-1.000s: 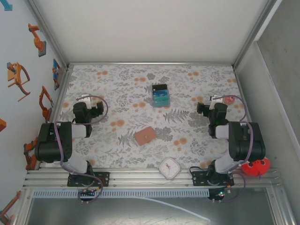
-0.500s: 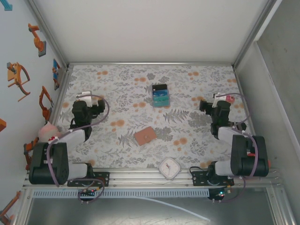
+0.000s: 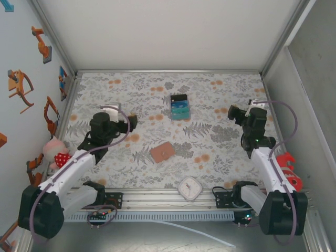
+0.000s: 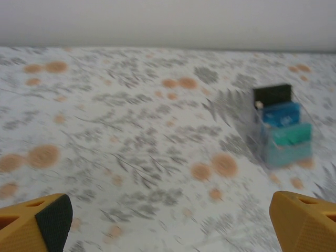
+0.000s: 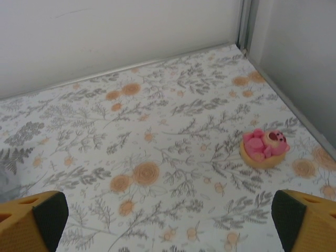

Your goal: Take the credit cards out of the card holder

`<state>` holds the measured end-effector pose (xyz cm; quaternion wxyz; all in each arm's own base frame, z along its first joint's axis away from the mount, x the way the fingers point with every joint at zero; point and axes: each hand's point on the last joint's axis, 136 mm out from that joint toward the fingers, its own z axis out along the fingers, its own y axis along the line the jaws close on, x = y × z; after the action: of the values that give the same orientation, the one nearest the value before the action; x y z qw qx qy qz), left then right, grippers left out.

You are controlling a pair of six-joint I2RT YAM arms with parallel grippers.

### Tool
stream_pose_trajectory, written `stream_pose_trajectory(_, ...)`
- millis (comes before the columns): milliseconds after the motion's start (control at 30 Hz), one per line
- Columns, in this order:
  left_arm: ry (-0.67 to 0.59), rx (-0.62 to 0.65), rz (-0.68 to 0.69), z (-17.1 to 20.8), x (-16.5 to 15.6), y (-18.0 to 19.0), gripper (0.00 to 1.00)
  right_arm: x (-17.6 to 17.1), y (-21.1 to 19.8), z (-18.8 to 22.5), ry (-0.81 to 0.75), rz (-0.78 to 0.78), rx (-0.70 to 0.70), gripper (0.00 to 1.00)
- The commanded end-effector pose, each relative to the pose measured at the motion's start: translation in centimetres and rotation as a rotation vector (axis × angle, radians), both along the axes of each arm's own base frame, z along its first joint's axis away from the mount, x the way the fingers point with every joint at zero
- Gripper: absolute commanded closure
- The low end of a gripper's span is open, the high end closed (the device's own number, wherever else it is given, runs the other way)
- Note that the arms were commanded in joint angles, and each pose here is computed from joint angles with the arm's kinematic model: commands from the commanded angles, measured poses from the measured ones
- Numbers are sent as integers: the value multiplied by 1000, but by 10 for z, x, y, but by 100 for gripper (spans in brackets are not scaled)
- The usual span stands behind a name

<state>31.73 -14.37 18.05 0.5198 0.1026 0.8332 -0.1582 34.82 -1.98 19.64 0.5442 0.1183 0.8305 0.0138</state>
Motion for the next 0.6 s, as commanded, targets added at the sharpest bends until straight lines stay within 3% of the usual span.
stream_pose_trajectory(0, 130, 23, -66, -21, -31, -22, 3, -22, 6, -12, 129, -19, 68, 0)
stream_pose_trajectory(267, 185, 281, -298, -55, -86, -76, 3, -51, 22, -20, 249, 7, 139, 1)
stream_pose_trajectory(567, 323, 652, -475, -109, -108, -118, 3, -58, 31, -13, 255, 20, 138, 0)
